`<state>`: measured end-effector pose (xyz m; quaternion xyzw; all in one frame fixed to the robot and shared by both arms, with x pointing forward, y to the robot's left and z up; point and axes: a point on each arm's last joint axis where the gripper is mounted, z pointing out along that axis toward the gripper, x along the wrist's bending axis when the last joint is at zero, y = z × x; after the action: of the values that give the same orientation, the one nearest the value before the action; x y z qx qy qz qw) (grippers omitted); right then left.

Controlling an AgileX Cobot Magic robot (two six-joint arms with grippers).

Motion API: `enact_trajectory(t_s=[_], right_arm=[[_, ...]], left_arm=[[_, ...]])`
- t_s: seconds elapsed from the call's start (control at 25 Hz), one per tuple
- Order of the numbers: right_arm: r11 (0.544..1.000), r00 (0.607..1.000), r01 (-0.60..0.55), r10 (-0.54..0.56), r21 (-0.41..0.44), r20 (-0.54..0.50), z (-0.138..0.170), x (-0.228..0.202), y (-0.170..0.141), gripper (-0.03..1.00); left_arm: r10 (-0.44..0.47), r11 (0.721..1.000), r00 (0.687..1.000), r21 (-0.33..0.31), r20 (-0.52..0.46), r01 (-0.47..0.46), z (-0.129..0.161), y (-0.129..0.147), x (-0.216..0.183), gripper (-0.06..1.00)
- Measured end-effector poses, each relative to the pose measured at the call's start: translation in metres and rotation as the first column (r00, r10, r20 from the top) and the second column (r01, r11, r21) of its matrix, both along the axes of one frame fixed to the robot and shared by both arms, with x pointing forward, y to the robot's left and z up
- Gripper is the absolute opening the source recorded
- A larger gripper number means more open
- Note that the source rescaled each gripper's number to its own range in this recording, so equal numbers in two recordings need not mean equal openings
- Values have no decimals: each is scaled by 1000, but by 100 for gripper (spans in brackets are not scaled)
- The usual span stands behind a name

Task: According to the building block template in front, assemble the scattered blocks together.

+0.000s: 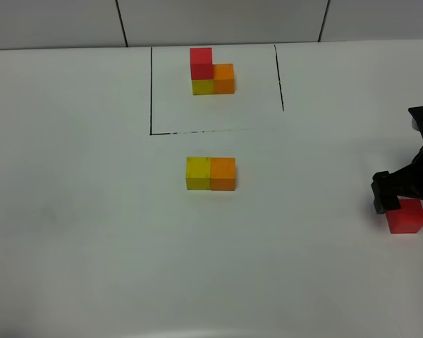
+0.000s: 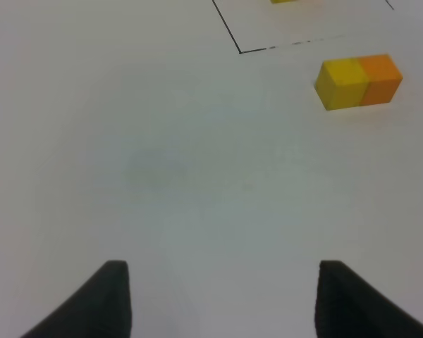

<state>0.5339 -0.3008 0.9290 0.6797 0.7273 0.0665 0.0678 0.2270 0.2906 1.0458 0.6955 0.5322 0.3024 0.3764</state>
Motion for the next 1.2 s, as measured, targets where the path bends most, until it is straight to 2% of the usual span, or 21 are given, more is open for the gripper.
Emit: enact_trajectory(t_s=[0.24,0.36,0.48,0.56,0.64,0.76,0.84,0.88,0.96,1.04,1.16,1.2], right_arm=[[1000,997,-30,30,-2,-72,-21,1,-1,83],[1000,995,-27,27,1,-97,-29,2,-1,69],[1000,995,-26,26,1,-101,-29,1,-2,37],[1000,993,-31,30,-2,-111,-30,1,-2,1],[998,990,-63,61,-13,-124,-25,-1,0,1],[972,969,-228,221,-51,-113,-2,3,18,1],[917,919,-390,384,-79,-85,21,7,42,1],[876,881,-472,467,-95,-74,32,10,55,1],[772,780,-625,622,-118,-63,50,13,87,1],[649,661,-747,748,-142,-59,64,18,118,1],[470,488,-868,867,-159,-100,73,24,166,1],[424,444,-891,889,-163,-115,74,28,179,1]], left_arm=[[0,1000,1000,0,0,0,0,0,0,39],[0,1000,1000,0,0,0,0,0,0,39],[0,1000,1000,0,0,0,0,0,0,39],[0,1000,1000,0,0,0,0,0,0,39],[0,1000,1000,0,0,0,0,0,0,39],[0,1000,1000,0,0,0,0,0,0,39],[0,1000,1000,0,0,0,0,0,0,39],[0,1000,1000,0,0,0,0,0,0,39],[0,1000,1000,0,0,0,0,0,0,39],[0,1000,1000,0,0,0,0,0,0,39],[0,1000,1000,1,0,0,0,0,0,39],[0,1000,1000,1,0,0,0,0,0,39]])
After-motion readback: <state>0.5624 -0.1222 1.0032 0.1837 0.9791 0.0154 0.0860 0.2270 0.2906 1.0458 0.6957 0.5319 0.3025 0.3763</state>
